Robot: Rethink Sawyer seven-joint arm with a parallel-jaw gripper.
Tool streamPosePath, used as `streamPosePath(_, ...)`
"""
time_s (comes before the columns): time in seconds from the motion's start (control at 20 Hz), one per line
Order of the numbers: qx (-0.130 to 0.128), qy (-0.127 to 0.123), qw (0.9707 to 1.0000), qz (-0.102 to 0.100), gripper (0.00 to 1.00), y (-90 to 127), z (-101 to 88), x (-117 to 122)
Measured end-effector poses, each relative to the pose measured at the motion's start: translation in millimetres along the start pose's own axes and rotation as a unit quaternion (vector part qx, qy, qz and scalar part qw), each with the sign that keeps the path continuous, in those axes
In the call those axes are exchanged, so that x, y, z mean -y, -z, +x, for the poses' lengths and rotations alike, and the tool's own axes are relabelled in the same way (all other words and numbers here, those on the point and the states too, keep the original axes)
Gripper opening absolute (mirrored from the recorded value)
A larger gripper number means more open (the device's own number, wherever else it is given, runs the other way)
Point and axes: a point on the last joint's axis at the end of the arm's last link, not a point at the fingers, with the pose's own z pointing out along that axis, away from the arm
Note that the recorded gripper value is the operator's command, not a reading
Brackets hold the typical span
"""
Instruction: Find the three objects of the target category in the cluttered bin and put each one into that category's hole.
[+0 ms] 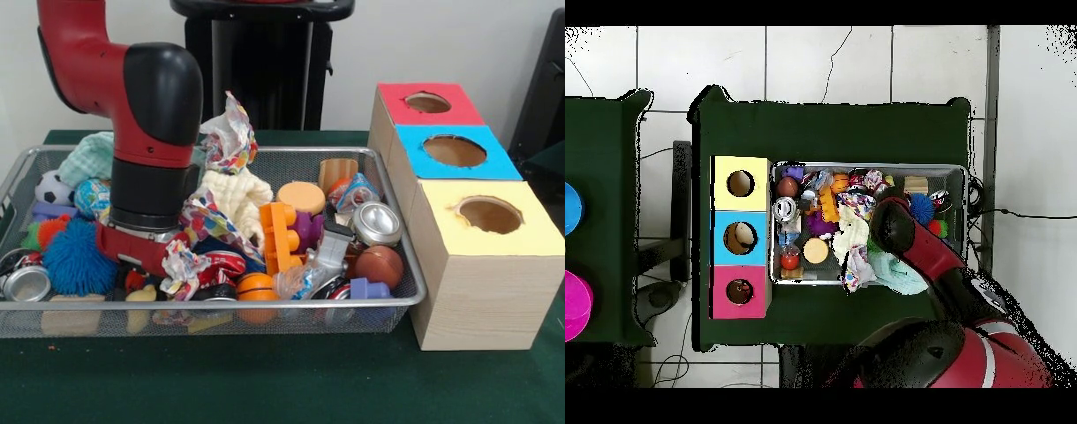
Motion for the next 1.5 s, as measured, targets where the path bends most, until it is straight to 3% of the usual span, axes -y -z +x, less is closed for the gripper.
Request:
streamPosePath(0.25,-0.014,-0.018,0.9997,0.005,1.0,0,-0.2,-3)
streamPosePath(0.6,-0.017,-0.023,0.9994,0.017,1.0,1,-0.3,-7)
streamPosePath(0.65,-0.017,-0.023,0.9993,0.023,0.0,2,-0.3,-9)
streamPosePath(1.25,-0.015,-0.009,0.9991,0.038,0.0,5,2.6,-13)
streamPosePath(1.5,-0.011,0.012,0.9984,0.053,0.0,10,4.9,-12)
